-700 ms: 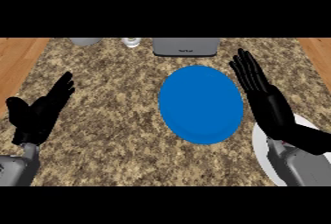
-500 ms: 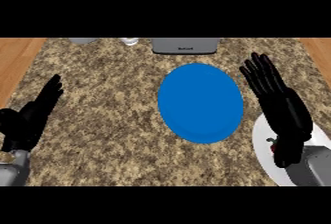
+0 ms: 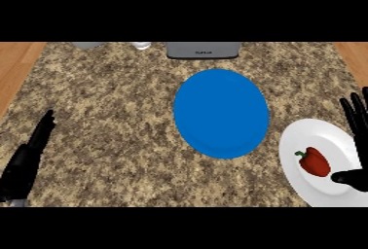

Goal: Pick the bell pepper from the plate and place it in the plate

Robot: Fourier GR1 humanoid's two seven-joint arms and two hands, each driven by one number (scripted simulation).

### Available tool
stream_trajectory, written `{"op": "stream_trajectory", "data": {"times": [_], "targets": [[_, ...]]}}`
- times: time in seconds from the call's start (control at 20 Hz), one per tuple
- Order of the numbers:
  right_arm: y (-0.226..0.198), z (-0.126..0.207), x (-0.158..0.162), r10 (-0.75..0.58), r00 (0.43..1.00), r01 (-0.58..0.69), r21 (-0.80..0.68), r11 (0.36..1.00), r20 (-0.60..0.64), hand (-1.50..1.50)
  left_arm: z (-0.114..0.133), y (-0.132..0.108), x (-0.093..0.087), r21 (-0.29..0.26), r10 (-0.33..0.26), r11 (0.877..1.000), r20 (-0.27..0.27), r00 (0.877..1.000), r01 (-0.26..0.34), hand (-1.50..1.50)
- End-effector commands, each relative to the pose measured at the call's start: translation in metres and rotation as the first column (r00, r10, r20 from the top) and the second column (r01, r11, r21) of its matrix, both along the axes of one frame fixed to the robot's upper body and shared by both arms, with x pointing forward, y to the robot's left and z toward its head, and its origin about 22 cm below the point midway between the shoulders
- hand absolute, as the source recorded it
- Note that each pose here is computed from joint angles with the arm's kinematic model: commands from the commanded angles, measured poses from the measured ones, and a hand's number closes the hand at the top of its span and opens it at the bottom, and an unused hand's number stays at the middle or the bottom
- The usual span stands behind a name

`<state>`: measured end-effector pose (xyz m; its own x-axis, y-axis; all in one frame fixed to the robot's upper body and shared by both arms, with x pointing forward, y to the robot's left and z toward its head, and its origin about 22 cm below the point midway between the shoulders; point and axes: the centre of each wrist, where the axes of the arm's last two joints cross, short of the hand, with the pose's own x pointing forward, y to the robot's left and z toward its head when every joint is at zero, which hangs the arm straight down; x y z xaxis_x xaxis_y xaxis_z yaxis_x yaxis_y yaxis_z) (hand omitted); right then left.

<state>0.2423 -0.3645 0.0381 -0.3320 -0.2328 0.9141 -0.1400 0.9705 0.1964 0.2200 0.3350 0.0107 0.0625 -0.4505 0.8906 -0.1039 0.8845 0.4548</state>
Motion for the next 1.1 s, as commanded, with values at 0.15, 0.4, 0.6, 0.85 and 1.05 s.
{"op": "stream_trajectory", "data": {"times": [0.15, 0.4, 0.6, 0.85, 1.05], "targets": [[-0.07, 0.001, -0.056, 0.006, 0.997, -0.009, 0.045, 0.999, 0.08, -1.5, -0.006, 0.011, 0.006, 0.013, 0.004, 1.0, 0.02, 1.0, -0.004, 0.0], [-0.109, 0.028, -0.055, 0.15, 0.986, -0.163, -0.241, 0.957, -0.071, -1.5, -0.018, -0.008, -0.001, 0.012, -0.011, 1.0, -0.005, 1.0, 0.012, 0.0], [-0.127, 0.057, -0.054, 0.163, 0.971, -0.229, -0.48, 0.847, -0.175, -1.5, -0.015, 0.0, -0.003, 0.014, -0.014, 1.0, -0.003, 1.0, 0.014, 0.0], [-0.111, 0.07, -0.028, 0.136, 0.957, -0.27, -0.612, 0.743, -0.256, -1.5, -0.005, 0.013, -0.001, 0.026, -0.022, 0.999, 0.029, 0.999, 0.021, 0.0], [-0.1, 0.062, -0.015, 0.131, 0.929, -0.342, -0.664, 0.665, -0.347, -1.5, -0.016, 0.002, -0.007, 0.03, -0.022, 0.999, 0.002, 1.0, 0.022, 0.0]]}}
